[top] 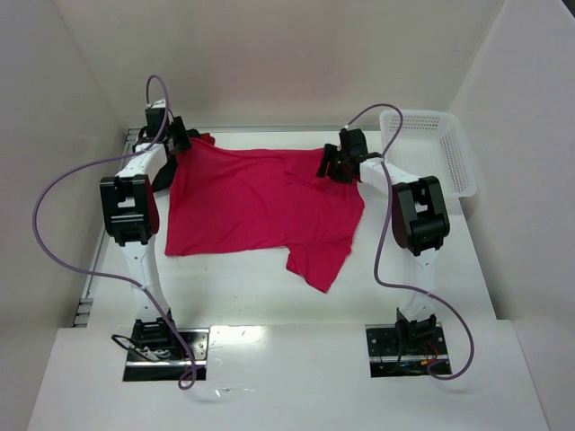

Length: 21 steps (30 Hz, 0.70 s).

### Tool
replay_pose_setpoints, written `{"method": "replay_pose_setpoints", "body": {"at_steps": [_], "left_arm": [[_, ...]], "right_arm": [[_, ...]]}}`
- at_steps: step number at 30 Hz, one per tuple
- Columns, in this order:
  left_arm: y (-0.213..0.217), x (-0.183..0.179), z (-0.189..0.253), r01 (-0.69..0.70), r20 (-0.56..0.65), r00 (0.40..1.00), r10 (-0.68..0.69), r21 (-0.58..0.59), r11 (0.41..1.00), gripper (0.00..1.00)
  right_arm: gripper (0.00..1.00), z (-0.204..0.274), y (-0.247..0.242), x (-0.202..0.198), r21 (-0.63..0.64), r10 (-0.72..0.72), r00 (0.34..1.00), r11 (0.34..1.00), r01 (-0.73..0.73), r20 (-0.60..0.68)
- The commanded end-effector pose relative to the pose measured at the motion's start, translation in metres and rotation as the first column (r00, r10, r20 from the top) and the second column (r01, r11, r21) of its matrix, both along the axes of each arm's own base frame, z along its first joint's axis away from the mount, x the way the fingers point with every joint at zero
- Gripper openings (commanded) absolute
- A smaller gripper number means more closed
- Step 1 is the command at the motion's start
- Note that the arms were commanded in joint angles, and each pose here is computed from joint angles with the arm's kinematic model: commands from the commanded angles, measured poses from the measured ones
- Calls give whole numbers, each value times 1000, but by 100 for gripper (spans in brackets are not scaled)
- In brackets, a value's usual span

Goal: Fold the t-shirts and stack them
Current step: Flatten out the tshirt, then grap the side of the flattened tshirt furthest away from the robot with both arms

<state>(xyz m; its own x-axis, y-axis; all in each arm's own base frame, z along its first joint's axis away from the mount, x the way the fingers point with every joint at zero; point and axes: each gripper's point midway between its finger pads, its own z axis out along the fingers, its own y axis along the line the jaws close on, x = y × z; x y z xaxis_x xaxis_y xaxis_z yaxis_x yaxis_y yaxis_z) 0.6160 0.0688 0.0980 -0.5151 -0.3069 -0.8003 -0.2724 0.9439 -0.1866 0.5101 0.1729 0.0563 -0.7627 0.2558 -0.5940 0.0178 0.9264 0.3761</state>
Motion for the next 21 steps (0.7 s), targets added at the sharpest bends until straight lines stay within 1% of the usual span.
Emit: {"method": "replay_pose_setpoints", "body": {"at_steps": [1,3,6,7,10,11,12,13,14,18,21], "left_arm": [[2,16,10,3,56,998,-3,-5,1000,66],[2,16,10,3,56,998,-3,-5,1000,66],[2,16,10,3,56,998,-3,-5,1000,62],[8,15,10,-6,56,998,6,-5,1000,61],[9,15,4,-1,45,999,1,2,1000,52],[9,15,4,-1,45,999,1,2,1000,52],[7,15,4,8,46,999,-8,-4,1000,49],[7,17,8,8,55,998,-8,-2,1000,49],[7,17,3,8,46,999,-8,-4,1000,49],[7,17,3,8,46,999,-8,-4,1000,42],[7,17,3,8,46,999,-8,-4,1000,42]], "right_arm": [[70,-2,2,-9,-13,-4,1000,1000,3,-27],[70,-6,6,-14,-10,-1,999,1000,1,-40],[70,-11,13,-17,-1,8,998,1000,-8,-55],[70,-11,13,-17,-1,8,998,1000,-8,-55],[69,-11,17,-19,-1,17,998,1000,-17,-55],[69,-11,19,-20,12,18,998,1000,-17,-60],[64,-11,24,-21,12,27,998,1000,-27,-60],[64,-16,24,-22,10,27,997,1000,-27,-68],[63,-19,23,-25,7,27,997,1000,-26,-77],[59,-18,28,-25,10,36,997,999,-36,-69],[56,-23,26,-25,-1,29,997,1000,-29,-76]]}}
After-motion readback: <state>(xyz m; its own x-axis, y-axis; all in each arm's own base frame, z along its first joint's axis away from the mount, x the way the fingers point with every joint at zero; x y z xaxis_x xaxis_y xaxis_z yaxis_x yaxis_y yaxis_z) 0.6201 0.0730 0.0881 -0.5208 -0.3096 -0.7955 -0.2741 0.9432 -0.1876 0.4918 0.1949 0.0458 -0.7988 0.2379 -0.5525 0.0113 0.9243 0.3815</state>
